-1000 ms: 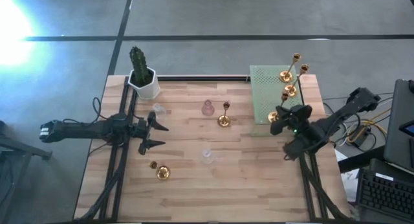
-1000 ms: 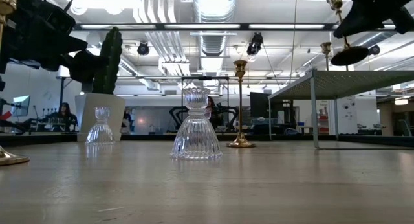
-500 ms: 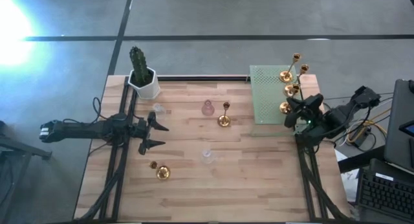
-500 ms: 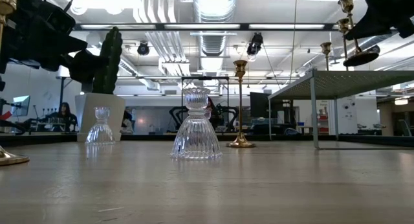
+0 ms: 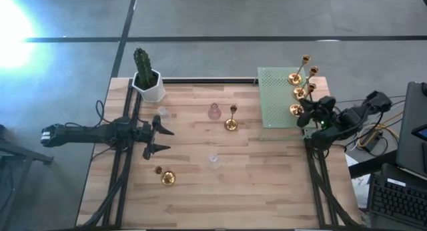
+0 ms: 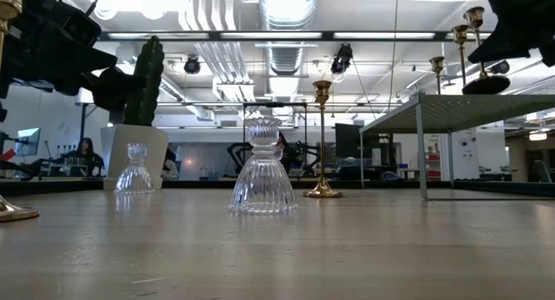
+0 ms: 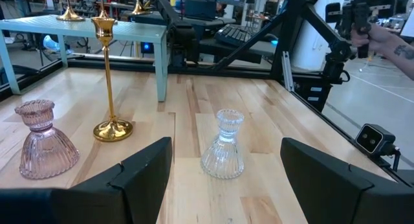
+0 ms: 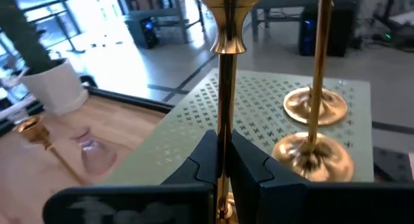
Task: Pick & Place candle stick holders
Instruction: Put the middle gold candle holder on the shelf, then put the bottom transparent glass candle holder on the shelf
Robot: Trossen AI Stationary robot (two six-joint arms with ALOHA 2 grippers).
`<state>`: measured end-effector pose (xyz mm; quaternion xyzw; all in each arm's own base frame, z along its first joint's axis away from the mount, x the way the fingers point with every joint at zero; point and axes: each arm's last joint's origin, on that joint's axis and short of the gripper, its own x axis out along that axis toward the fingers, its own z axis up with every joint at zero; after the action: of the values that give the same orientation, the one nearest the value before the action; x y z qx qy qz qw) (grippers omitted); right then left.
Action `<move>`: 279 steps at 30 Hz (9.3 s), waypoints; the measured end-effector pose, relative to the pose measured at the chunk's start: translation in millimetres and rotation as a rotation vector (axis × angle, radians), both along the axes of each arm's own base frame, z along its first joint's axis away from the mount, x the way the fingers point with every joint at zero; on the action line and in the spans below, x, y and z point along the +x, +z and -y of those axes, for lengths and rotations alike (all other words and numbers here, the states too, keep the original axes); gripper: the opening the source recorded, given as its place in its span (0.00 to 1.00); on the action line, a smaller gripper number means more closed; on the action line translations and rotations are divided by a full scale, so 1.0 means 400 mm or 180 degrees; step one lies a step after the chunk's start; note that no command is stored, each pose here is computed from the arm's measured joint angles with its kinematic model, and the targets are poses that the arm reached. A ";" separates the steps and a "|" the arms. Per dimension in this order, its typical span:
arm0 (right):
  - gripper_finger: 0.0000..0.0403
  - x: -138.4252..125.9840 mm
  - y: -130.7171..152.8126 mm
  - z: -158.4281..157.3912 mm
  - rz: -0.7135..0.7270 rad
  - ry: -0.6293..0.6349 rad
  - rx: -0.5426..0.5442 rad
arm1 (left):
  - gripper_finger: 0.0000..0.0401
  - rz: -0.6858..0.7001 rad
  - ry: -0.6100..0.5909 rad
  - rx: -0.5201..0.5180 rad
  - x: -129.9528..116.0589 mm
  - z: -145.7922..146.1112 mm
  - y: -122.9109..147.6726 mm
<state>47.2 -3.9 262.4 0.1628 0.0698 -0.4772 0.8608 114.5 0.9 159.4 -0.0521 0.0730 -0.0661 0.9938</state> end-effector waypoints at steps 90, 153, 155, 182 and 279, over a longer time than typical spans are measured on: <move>0.03 0.107 -0.038 -0.007 -0.0687 -0.1021 0.0373 | 0.73 -0.0001 -0.0001 0.0000 0.000 0.000 0.000; 0.32 0.069 -0.036 0.013 -0.0756 -0.1142 0.0857 | 0.73 -0.0006 -0.0001 0.0000 0.000 0.000 -0.001; 0.32 0.069 -0.035 0.013 -0.0763 -0.1138 0.0841 | 0.73 -0.0005 0.0000 0.0000 0.000 0.000 -0.001; 0.30 0.078 0.045 0.008 -0.0853 -0.0823 0.1011 | 0.73 -0.0006 0.0000 0.0000 0.000 0.000 -0.001; 0.06 0.015 0.608 -0.011 -0.0687 0.2296 0.0748 | 0.73 -0.0005 0.0000 0.0000 0.000 0.000 -0.001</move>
<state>53.2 0.7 505.6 0.1741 0.2668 -0.1473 0.9364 114.5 0.9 159.1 -0.0521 0.0738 -0.0661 0.9937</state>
